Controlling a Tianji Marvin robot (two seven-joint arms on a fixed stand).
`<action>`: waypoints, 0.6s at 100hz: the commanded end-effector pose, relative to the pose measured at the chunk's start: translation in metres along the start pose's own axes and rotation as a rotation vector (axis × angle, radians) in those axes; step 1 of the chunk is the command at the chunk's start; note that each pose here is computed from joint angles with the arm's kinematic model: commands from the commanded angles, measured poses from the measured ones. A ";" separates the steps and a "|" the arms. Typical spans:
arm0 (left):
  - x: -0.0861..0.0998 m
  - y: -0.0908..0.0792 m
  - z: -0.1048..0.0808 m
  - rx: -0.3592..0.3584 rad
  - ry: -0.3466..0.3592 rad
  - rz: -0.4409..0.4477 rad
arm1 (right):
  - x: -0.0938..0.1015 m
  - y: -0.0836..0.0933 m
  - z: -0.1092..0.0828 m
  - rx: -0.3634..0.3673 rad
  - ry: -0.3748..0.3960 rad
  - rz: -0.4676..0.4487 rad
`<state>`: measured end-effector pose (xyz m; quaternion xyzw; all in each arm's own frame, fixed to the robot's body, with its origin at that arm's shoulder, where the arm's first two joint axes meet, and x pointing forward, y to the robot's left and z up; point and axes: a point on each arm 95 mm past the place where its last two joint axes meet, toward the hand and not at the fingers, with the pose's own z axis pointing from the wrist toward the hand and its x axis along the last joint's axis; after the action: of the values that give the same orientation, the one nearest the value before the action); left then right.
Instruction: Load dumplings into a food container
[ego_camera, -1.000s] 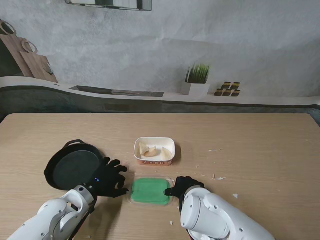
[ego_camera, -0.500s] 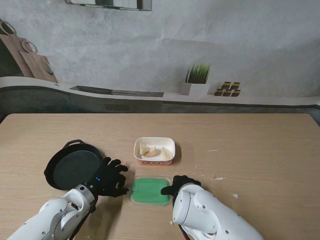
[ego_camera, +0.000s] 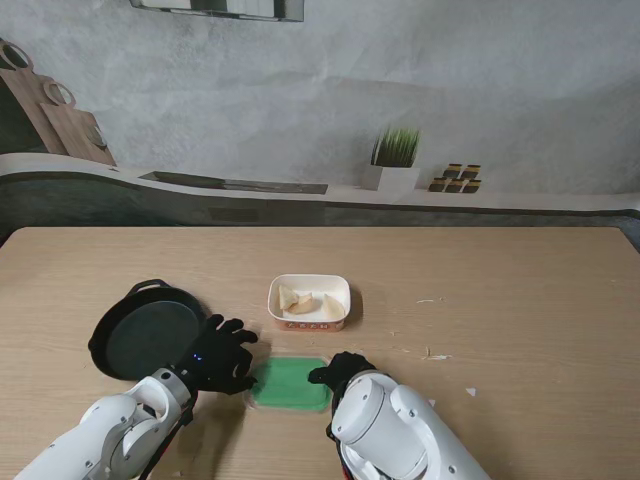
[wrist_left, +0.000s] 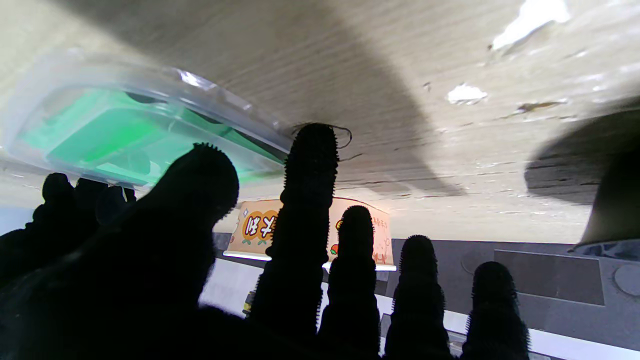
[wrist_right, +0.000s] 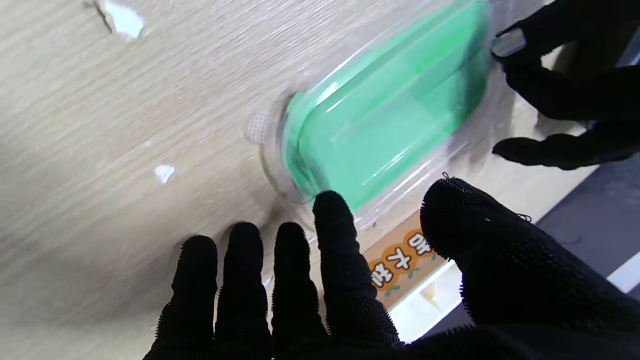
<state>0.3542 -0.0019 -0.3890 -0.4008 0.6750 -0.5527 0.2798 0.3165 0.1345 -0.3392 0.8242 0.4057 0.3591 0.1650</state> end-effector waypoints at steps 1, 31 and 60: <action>0.003 0.015 -0.003 -0.052 -0.003 -0.012 | -0.001 -0.009 -0.006 0.036 -0.041 0.040; 0.004 0.015 -0.002 -0.060 -0.004 -0.010 | -0.005 -0.008 -0.003 -0.091 -0.018 -0.132; 0.007 0.016 0.001 -0.072 0.009 -0.010 | -0.010 -0.006 0.003 -0.118 -0.060 -0.318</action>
<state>0.3564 -0.0069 -0.3895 -0.3998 0.6808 -0.5494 0.2736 0.3155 0.1313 -0.3442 0.7360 0.5066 0.3527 0.2780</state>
